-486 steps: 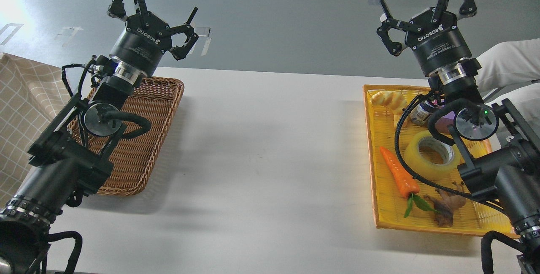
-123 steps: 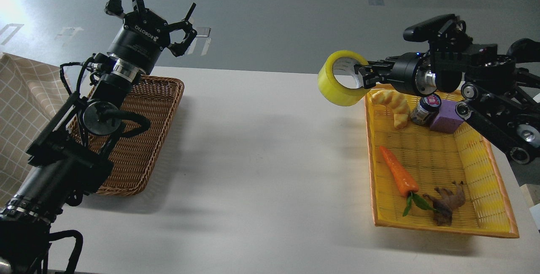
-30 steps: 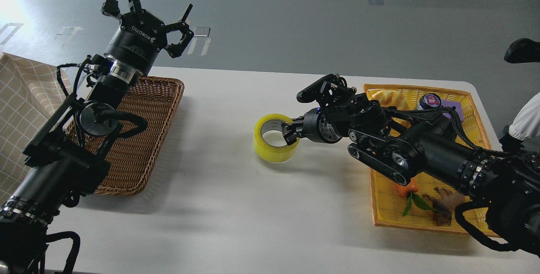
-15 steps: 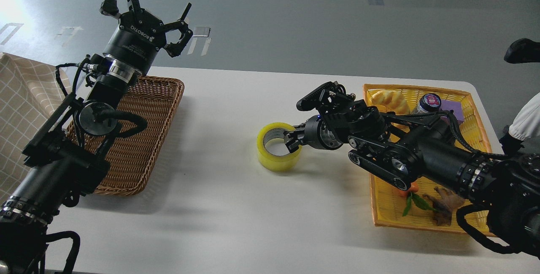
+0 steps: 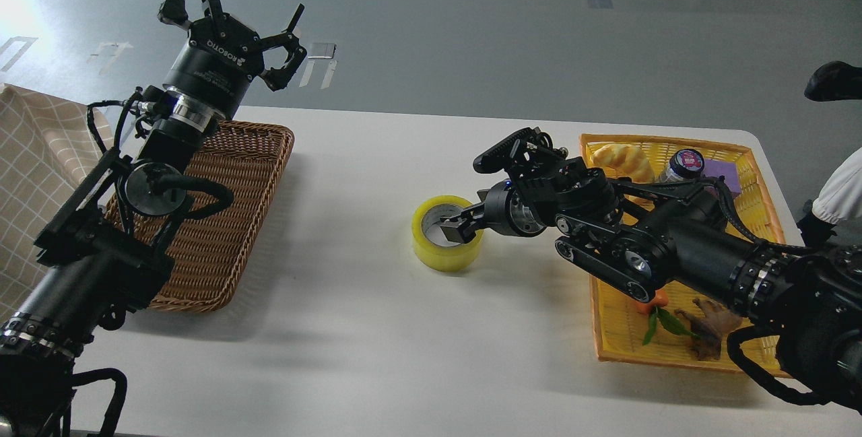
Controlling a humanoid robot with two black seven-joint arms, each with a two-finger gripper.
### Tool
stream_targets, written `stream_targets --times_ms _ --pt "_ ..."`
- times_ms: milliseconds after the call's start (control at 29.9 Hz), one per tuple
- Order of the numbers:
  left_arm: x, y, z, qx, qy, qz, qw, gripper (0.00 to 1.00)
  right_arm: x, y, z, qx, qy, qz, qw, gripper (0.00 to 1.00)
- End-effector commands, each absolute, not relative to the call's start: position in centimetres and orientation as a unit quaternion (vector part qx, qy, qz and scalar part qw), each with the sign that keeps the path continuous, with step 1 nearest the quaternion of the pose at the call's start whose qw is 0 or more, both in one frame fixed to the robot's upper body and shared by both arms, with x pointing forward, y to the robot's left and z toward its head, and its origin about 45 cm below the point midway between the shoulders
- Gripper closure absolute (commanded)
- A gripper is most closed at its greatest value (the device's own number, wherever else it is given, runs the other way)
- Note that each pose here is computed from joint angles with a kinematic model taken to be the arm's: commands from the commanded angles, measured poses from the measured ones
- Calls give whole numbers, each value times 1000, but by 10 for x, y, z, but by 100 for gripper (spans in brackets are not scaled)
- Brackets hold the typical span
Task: Place and transfer tape with both arms
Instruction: 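Lower the tape roll onto the table and open the right gripper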
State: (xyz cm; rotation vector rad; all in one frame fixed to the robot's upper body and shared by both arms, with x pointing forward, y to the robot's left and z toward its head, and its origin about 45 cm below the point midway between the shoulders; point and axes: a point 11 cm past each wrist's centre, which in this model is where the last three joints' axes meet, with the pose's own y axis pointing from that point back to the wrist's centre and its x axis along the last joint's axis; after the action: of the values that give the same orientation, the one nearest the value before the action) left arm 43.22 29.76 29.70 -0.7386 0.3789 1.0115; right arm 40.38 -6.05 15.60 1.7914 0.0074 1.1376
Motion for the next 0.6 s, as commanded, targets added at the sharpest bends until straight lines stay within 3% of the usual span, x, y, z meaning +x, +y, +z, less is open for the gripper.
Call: stream_targets --times_ms 0,201,435,568 --pt "432 298 297 -344 176 470 793 2 396 -43 169 761 -2 465 453 6" --pt "432 304 300 -344 171 475 792 2 381 -13 201 788 -6 478 389 4" --pt "432 303 300 -343 171 474 793 2 404 -64 254 786 -78 491 367 1" --pt "432 303 299 -343 172 474 793 2 420 -99 282 831 -162 425 321 1"
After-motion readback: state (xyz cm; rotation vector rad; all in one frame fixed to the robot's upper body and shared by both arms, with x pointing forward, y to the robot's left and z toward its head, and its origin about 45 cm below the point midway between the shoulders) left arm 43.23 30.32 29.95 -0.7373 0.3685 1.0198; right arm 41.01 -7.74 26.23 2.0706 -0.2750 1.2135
